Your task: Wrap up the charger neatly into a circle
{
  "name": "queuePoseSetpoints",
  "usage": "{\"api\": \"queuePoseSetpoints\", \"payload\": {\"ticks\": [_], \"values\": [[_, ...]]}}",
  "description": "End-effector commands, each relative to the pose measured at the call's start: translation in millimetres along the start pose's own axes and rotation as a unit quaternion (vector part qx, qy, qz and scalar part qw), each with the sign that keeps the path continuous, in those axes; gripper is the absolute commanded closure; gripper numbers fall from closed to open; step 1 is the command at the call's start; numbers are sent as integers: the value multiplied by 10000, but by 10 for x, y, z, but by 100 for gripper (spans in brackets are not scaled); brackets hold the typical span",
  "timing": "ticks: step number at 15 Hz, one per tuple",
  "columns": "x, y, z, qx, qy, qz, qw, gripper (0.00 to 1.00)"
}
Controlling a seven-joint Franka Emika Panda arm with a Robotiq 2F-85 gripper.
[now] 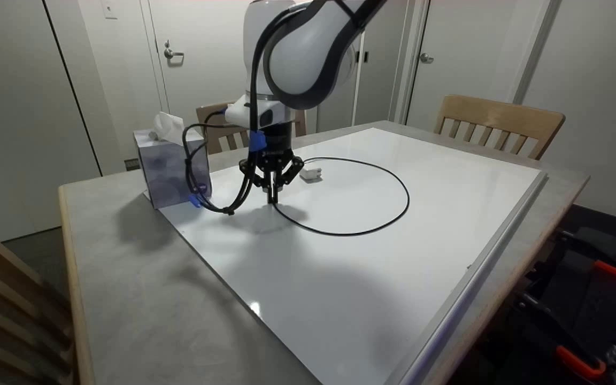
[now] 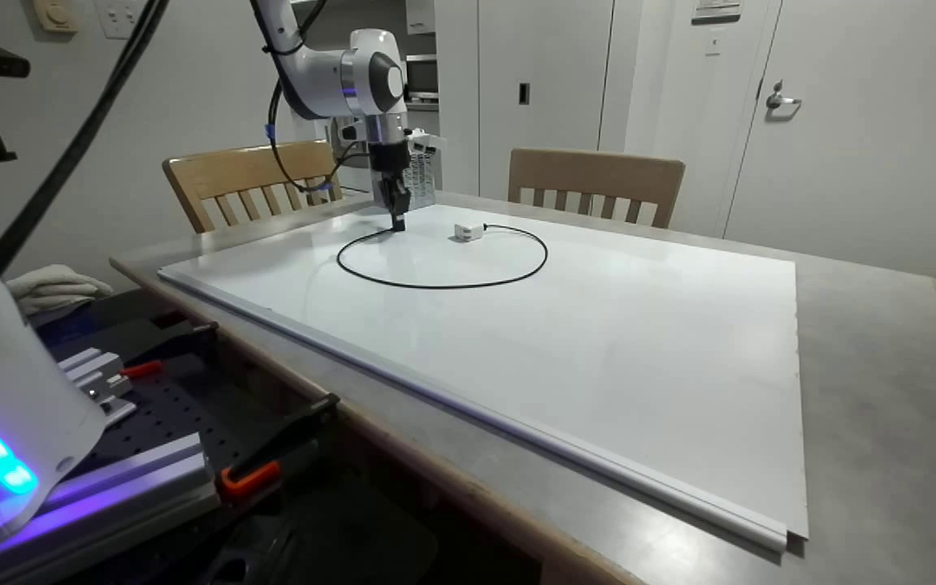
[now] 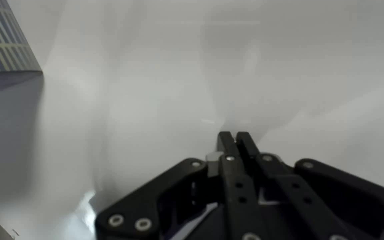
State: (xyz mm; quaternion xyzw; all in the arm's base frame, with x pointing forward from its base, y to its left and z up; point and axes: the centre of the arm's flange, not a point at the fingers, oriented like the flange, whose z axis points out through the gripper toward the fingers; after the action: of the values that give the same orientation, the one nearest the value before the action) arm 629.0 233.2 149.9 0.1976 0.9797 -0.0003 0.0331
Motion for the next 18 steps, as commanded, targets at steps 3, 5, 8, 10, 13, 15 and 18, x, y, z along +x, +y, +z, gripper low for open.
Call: {"api": "queuePoseSetpoints", "payload": {"ticks": [3, 5, 8, 10, 13, 15, 18], "values": [[-345, -258, 14, 71, -150, 69, 9998, 98], [-529, -405, -5, 120, -220, 117, 9996, 98], [-828, -615, -30, 151, -297, 121, 9994, 98], [-715, -642, -66, 127, -276, 228, 9993, 93], [-828, -712, -69, 116, -306, 229, 9992, 93], [-819, -694, -52, 114, -297, 217, 9993, 93], [-815, -681, -57, 111, -300, 208, 9993, 93]]}}
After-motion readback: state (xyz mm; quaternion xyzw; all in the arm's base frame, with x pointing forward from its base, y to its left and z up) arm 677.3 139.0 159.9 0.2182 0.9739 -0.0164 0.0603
